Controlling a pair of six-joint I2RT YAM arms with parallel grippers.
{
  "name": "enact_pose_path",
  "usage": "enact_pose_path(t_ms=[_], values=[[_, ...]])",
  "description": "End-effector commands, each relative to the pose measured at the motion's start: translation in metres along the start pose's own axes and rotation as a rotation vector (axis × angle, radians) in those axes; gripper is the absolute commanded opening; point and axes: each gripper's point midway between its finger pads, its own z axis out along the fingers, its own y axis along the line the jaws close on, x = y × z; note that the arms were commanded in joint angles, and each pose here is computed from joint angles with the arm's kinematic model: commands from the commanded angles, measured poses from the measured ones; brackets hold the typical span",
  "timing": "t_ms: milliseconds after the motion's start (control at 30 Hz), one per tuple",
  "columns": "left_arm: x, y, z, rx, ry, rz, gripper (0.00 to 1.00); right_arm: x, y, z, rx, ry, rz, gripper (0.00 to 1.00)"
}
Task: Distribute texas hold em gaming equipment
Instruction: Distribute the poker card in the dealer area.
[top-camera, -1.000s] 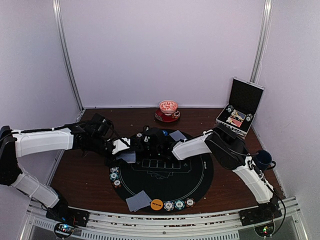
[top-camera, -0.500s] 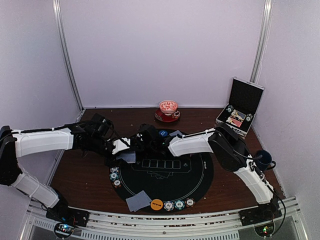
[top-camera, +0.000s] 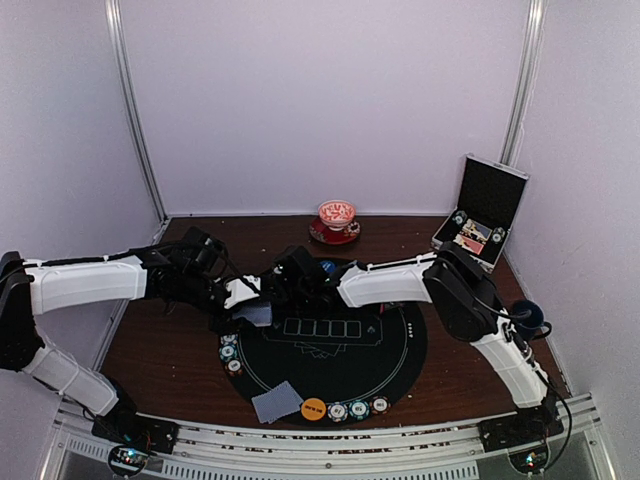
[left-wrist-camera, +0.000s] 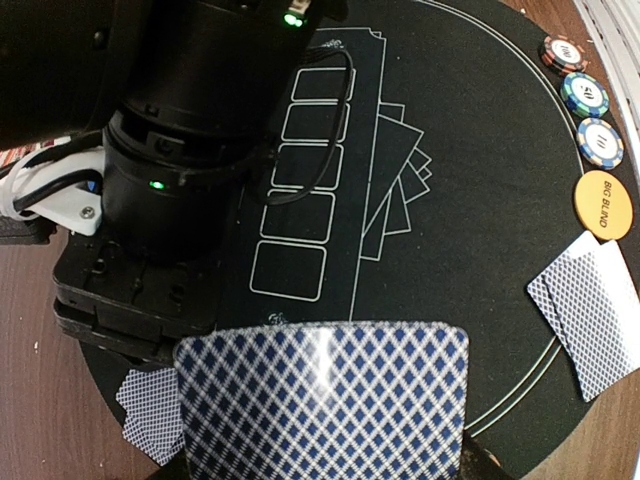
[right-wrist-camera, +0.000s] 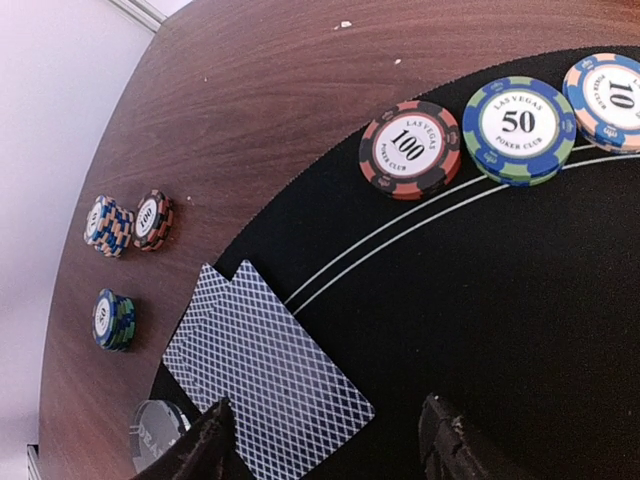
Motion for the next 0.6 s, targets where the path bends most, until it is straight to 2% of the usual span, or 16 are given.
enact_pose_path(t_ms=[0, 567], values=[[-0.011, 0.0, -0.007, -0.013, -0.045, 0.028, 0.59, 0.009, 0.02, -0.016, -0.059, 0.049, 0.004, 0.64], [-0.01, 0.0, -0.006, -0.011, -0.041, 0.028, 0.59, 0.024, 0.019, 0.016, -0.054, 0.048, -0.013, 0.64]])
